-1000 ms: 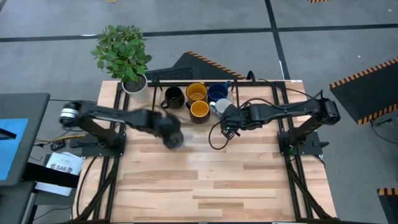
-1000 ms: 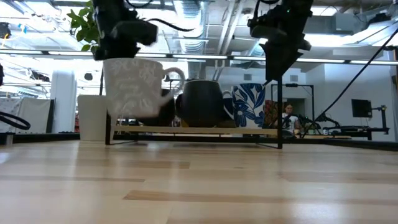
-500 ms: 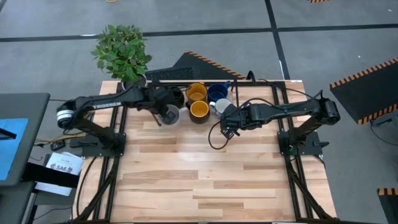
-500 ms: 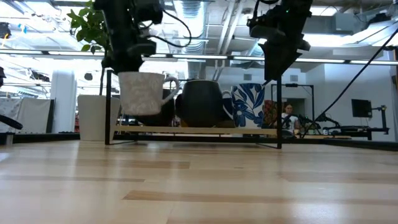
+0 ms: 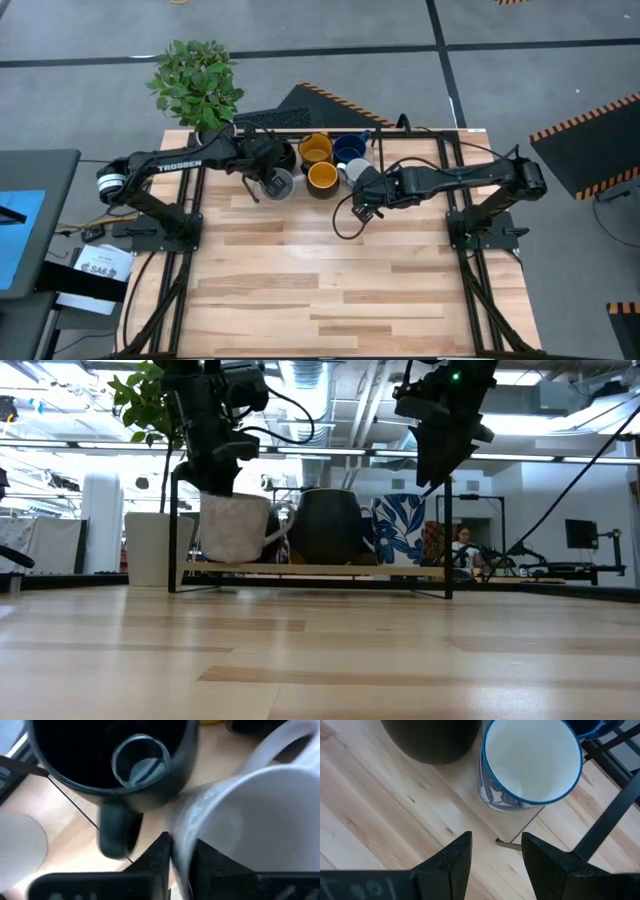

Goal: Place coffee mugs
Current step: Put the white mug on the shelf, then return to Home Position

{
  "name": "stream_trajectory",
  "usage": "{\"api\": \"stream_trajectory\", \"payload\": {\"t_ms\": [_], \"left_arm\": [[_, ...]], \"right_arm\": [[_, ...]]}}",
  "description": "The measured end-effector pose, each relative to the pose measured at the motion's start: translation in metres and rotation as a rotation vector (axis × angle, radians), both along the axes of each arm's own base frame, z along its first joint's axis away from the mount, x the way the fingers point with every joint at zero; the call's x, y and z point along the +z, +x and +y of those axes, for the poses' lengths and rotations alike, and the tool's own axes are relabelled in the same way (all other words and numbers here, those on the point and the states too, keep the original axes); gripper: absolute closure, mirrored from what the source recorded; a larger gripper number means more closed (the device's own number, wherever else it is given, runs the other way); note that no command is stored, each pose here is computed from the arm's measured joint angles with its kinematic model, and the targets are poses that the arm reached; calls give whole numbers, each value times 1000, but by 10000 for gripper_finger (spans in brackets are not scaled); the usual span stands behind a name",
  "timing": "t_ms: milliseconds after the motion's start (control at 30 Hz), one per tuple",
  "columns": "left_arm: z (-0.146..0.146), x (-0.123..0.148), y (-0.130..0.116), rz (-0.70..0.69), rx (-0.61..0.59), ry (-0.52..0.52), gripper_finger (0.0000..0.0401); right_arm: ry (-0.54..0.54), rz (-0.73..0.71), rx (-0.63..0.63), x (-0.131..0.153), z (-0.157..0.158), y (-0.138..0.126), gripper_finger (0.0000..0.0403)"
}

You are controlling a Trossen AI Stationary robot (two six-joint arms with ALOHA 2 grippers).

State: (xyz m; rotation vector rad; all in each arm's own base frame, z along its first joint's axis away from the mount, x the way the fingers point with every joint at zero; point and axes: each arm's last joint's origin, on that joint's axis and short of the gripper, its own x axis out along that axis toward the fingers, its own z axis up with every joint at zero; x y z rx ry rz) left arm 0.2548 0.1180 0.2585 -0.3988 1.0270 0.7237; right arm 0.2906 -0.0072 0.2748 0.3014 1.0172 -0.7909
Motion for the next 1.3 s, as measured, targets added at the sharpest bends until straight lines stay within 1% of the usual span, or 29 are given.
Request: {"api": "stream_trajectory", "payload": {"t_ms": [133, 233, 400, 500, 567, 633, 700, 767, 833, 933, 1033, 1100, 1200, 1300], "left_arm": [[1, 3, -1, 18, 21, 63, 333], [2, 3, -2, 27, 34, 83, 320], [2, 3, -1, 25, 26, 79, 311], [2, 10, 0, 0, 7, 41, 308], [2, 25, 2, -66, -20, 30, 307], [1, 46, 2, -145, -40, 43, 307], [-3, 66, 0, -221, -62, 55, 307], [-8, 86, -6, -318, -101, 91, 308], [-14, 106, -15, -442, -129, 140, 308], [-27, 126, -29, -606, -164, 209, 308], [-44, 138, -43, -751, -225, 291, 308], [-54, 139, -53, -853, -273, 347, 308], [-68, 133, -62, -1021, -319, 401, 308], [-79, 119, -68, -1131, -350, 423, 313]], "right_arm": [[0, -14, -1, 0, 0, 1, 207], [-1, -16, 0, 1, 0, 1, 207], [-1, -17, 0, 1, 0, 2, 207], [-1, -18, 0, 1, 0, 2, 207], [-1, -18, 1, 1, 0, 2, 207], [-4, -14, 7, 1, 0, 2, 207], [-14, 2, 39, 2, 0, 0, 207], [-21, -8, 59, 8, 0, -4, 207], [-22, -35, 56, 16, -2, -10, 207], [-27, -109, 55, 32, -3, -21, 207], [-35, -192, 54, 49, -4, -32, 207], [-38, -254, 54, 58, -5, -37, 207], [-48, -309, 59, 68, -5, -44, 207], [-58, -339, 68, 74, -5, -48, 207]]}}
